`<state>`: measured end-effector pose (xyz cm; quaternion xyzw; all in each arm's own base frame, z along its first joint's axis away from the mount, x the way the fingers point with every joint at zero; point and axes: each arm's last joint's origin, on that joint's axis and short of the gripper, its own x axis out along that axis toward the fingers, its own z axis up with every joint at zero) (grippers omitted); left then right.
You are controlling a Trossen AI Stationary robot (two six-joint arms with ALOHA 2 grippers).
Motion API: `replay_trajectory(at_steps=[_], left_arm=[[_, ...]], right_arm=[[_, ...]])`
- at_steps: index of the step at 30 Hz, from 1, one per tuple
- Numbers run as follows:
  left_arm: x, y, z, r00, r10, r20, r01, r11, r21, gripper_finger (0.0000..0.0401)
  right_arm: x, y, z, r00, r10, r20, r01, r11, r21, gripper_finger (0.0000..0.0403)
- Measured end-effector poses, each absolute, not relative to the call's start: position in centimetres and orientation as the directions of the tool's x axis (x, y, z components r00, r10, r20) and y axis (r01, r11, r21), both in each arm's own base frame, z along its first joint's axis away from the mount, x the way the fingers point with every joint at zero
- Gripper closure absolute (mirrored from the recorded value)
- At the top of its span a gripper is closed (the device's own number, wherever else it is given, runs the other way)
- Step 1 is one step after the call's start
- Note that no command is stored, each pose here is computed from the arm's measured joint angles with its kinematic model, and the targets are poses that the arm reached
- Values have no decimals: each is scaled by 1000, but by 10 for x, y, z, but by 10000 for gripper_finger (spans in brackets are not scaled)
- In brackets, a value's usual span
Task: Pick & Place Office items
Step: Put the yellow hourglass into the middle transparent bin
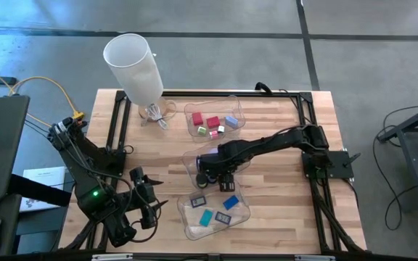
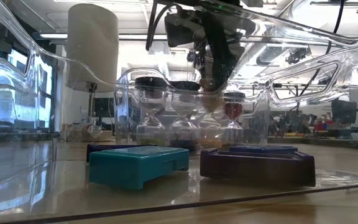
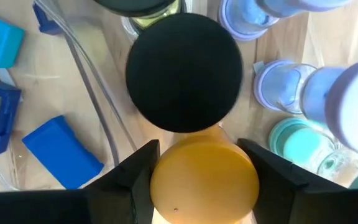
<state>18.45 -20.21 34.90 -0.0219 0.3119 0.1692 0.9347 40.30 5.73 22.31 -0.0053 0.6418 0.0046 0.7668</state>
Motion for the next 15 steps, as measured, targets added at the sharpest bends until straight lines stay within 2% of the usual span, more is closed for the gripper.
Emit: replay_trajectory(at_steps=[15], left_arm=[[185, -202, 349, 749, 303, -589, -329, 942, 67, 119]], right_arm=[[407, 58, 210, 139, -3, -990, -14, 1000, -5, 217]])
